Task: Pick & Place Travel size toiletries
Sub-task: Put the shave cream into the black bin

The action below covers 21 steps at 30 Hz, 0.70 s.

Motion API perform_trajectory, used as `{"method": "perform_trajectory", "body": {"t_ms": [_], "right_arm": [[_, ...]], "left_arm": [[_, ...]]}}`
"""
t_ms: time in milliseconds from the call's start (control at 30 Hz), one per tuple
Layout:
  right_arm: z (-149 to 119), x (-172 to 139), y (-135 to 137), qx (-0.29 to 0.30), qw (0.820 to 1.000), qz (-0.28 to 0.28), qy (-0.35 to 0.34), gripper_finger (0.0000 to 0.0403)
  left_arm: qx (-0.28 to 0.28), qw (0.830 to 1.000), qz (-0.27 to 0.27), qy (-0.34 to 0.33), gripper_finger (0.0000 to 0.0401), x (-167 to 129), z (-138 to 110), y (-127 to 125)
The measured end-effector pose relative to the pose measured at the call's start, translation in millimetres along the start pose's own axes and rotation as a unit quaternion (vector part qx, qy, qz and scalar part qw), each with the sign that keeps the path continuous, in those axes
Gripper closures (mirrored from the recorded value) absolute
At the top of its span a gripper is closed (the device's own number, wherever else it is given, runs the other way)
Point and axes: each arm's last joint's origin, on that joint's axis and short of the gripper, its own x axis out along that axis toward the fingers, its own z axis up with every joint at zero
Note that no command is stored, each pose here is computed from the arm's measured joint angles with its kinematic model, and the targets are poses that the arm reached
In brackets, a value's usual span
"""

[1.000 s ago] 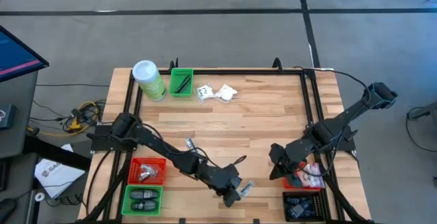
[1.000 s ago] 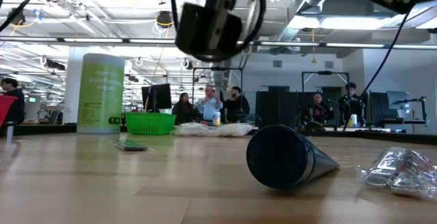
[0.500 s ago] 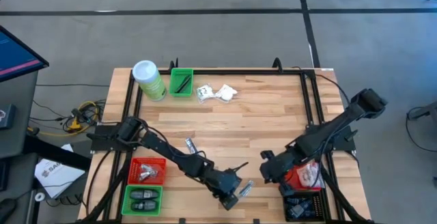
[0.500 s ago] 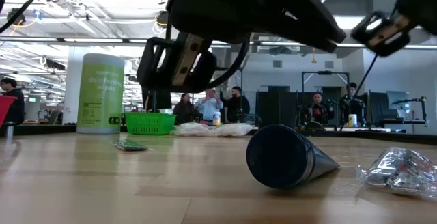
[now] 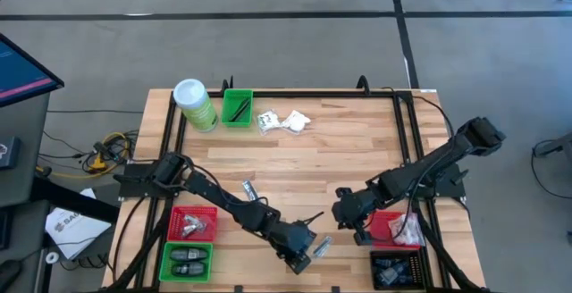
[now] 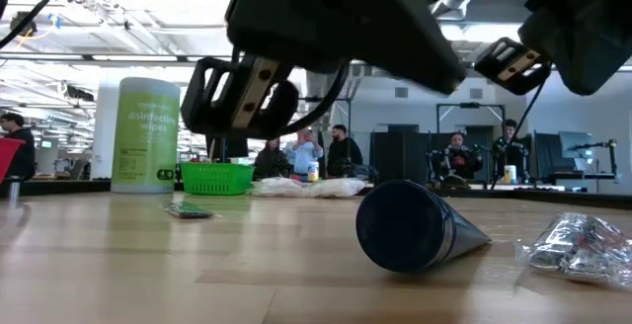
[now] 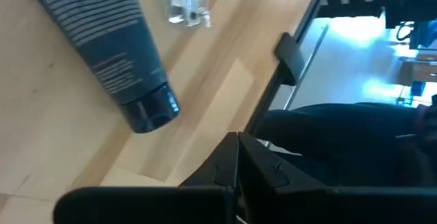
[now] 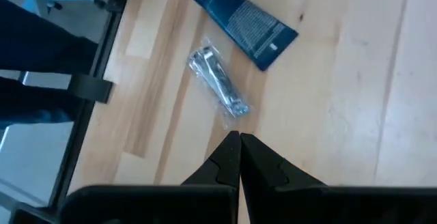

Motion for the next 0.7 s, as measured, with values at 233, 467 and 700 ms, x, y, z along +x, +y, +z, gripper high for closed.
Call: {"method": "perform_trajectory", "body": {"t_ms": [233, 467, 700], "right_arm": [[2.3, -2.2, -4.6, 0.006, 1.000, -0.004, -0.007, 0.0403], [5.3, -2.4, -6.5, 0.008, 1.000, -0.003, -0.019, 0.0403], [6.2, -3.0, -11.0, 0.016, 1.000, -0.008, -0.019, 0.0403]], "left_arm": [[-0.003, 1.000, 0.015, 0.006, 0.0401, 2.3, -0.7, 10.6], [-0.002, 1.000, 0.010, 0.013, 0.0401, 12.5, 4.7, 18.1], [-0.004, 0.997, 0.071, 0.010, 0.0401, 17.9, 2.3, 32.9]]}}
